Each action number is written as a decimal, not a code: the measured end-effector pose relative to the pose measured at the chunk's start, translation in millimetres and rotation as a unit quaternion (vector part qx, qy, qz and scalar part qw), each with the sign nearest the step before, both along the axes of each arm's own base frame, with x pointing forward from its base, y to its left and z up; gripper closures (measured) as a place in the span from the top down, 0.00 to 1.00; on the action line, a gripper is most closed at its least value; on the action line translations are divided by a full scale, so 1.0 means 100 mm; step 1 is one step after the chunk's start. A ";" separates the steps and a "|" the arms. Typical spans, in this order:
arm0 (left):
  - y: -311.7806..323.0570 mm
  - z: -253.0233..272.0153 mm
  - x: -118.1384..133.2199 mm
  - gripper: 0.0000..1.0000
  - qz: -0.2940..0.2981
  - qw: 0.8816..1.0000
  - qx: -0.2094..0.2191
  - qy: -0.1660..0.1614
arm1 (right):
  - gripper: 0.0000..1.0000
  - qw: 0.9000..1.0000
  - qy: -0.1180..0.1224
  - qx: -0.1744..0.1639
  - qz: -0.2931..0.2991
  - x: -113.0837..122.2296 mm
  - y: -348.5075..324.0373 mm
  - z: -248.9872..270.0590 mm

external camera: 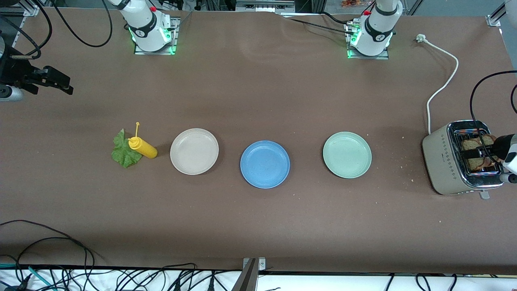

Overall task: Make sandwich in blue plate with both arms
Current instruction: 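Grasp the bread slice with the left gripper and lift it out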

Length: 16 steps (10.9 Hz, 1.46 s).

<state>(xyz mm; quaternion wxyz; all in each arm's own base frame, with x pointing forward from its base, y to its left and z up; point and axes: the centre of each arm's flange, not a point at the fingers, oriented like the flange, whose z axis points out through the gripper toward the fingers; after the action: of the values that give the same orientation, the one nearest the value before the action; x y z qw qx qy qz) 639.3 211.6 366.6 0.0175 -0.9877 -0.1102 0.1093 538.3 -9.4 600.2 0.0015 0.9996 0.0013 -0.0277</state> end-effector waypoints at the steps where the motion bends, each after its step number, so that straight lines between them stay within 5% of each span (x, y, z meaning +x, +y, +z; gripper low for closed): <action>1: 0.01 -0.01 0.00 0.94 0.000 1.000 0.000 0.000 | 1.00 1.000 0.000 0.000 0.000 0.00 0.00 0.00; 2: 0.01 0.00 0.00 0.88 -0.006 1.000 -0.002 0.000 | 1.00 1.000 0.000 0.000 0.000 0.00 0.00 0.00; 7: 0.14 0.03 -0.03 0.17 -0.059 0.998 -0.014 -0.003 | 1.00 1.000 0.000 0.000 0.000 0.00 0.00 0.00; 11: 0.17 0.28 -0.05 0.14 -0.064 0.998 -0.013 -0.012 | 1.00 1.000 0.000 0.000 0.000 0.00 0.00 0.00; 16: 0.06 1.43 -0.32 0.09 -0.102 0.993 -0.005 -0.057 | 1.00 1.000 0.000 0.000 0.000 0.00 0.00 0.00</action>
<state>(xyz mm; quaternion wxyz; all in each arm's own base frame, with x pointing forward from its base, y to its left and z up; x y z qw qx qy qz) 607.3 217.6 509.2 0.0173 -0.9985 -0.0096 0.0512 538.3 -9.7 600.3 0.0015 0.9996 0.0008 -0.0276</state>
